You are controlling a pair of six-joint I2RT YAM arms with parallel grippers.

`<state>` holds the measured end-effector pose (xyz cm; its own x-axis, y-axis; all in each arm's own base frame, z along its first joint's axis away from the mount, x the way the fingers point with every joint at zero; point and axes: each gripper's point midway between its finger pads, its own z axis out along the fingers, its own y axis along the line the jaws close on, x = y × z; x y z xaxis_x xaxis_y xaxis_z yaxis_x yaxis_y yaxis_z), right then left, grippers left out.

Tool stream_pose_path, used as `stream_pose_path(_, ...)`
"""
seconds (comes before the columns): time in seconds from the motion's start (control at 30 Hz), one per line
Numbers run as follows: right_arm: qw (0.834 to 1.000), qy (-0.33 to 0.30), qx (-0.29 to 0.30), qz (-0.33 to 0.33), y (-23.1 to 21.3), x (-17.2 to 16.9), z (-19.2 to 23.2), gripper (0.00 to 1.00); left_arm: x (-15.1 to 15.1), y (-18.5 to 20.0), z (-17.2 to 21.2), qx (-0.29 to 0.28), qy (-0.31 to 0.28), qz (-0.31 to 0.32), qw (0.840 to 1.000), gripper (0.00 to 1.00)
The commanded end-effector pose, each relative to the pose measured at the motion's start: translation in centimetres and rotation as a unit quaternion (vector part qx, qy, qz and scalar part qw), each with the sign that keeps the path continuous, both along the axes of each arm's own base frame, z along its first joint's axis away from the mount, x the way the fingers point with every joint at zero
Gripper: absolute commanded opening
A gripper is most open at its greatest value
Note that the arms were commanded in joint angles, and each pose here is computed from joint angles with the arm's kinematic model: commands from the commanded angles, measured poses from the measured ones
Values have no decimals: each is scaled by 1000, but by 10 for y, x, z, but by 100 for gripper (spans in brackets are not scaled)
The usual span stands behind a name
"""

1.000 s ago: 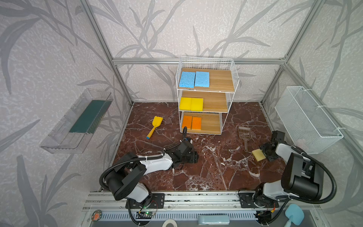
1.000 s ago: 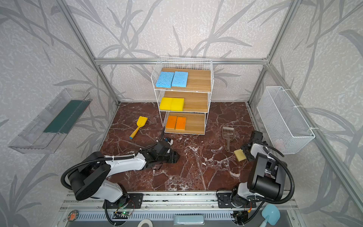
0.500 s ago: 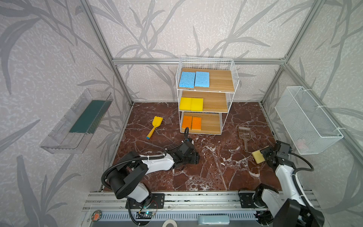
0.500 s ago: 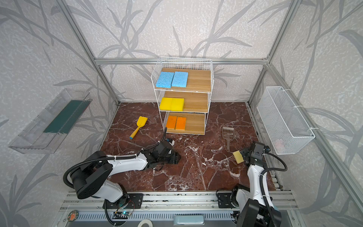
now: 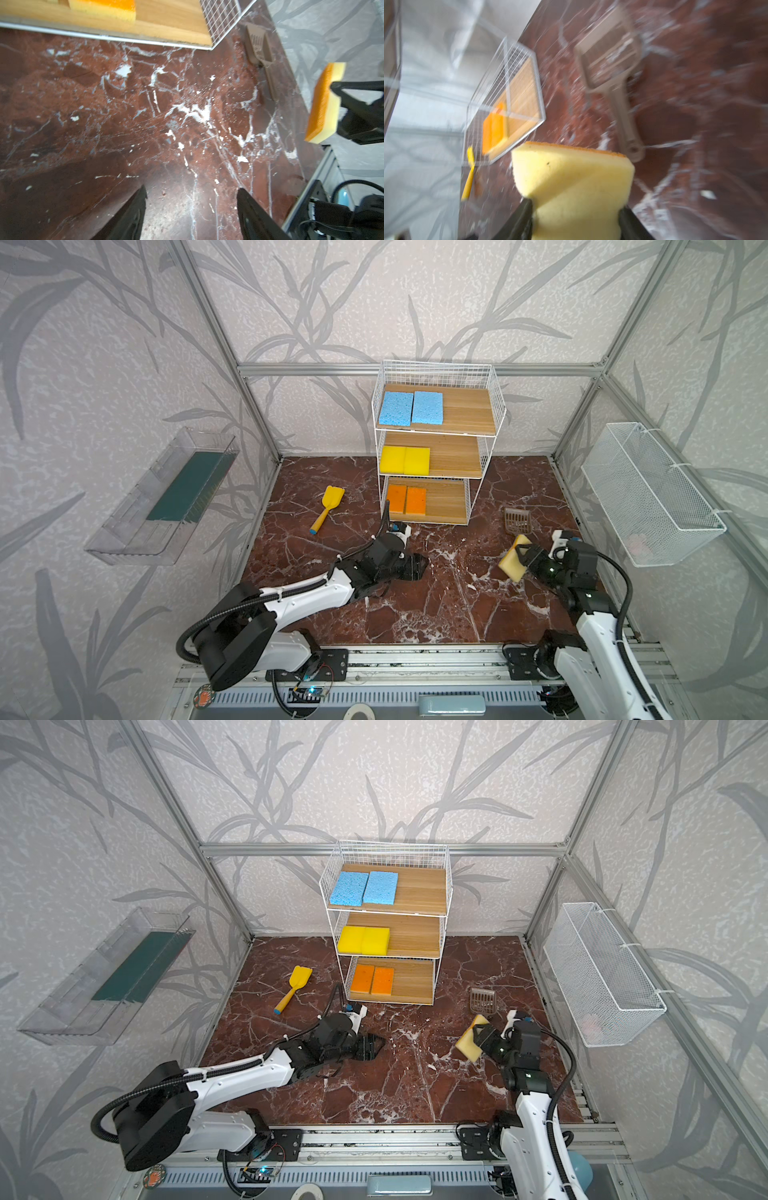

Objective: Place and organize the cleaning sponges onto the shelf
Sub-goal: 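Carry the yellow sponge with the right gripper toward the left gripper, then grasp the yellow sponge with the left gripper while the right gripper holds it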

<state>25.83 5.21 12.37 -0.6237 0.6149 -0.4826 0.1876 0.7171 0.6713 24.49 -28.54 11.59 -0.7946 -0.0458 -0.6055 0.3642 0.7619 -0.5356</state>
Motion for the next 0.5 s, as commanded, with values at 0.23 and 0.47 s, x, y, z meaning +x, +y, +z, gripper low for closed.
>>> stream_pose_path(0.23,989,-58,6,132,105,35,48,56,-10,-31,53,-70,-45,-65,994,71)
stream_pose_path(0.47,979,-63,11,195,164,47,56,56,-16,-47,53,-67,-48,-87,993,71)
